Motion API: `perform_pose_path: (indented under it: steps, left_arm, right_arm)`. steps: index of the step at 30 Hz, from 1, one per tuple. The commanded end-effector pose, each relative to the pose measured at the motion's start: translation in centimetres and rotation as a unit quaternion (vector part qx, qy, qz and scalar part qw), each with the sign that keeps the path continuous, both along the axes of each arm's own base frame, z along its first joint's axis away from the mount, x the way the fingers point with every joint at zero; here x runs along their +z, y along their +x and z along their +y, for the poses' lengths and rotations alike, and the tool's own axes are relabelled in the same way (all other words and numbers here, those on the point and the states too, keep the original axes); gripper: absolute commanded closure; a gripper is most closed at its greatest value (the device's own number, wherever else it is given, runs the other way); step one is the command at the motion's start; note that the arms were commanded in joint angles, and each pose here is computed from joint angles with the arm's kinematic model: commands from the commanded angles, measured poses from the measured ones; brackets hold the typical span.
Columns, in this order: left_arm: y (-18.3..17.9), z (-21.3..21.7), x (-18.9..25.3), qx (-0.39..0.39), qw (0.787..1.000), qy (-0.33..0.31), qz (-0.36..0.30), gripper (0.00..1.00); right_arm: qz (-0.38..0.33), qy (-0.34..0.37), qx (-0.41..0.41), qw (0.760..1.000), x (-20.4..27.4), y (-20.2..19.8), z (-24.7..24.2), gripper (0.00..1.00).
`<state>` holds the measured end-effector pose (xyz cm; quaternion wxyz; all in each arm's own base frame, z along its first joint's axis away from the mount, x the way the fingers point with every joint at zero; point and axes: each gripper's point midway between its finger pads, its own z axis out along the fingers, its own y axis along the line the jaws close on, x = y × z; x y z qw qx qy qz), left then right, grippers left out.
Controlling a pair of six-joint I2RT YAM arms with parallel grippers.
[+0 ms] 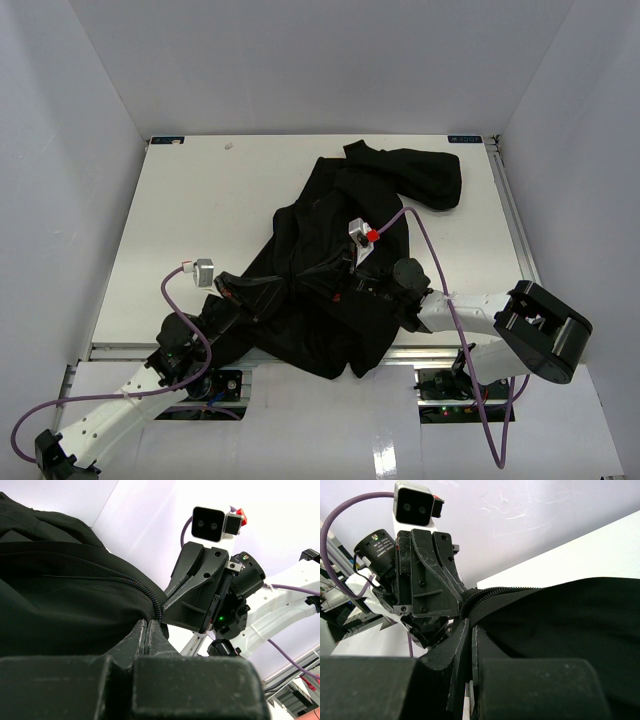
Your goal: Zip up the jacket
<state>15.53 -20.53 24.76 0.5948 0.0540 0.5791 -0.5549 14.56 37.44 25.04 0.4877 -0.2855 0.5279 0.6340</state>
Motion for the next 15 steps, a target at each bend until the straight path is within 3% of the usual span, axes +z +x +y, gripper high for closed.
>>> perform_pose_path:
  steps: [1,15]
  left_arm:
    - [-0.02,-0.04,0.41,-0.001,1.0,-0.004,-0.003,1.0]
    - [0.0,-0.08,0.38,-0.002,1.0,-0.003,-0.001,1.0]
  right_arm:
    - [-0.126,0.187,0.007,0.974,10.35,-2.17,-2.8,0.92]
    - [-0.128,0.19,0.006,0.973,10.52,-2.25,-2.97,0.92]
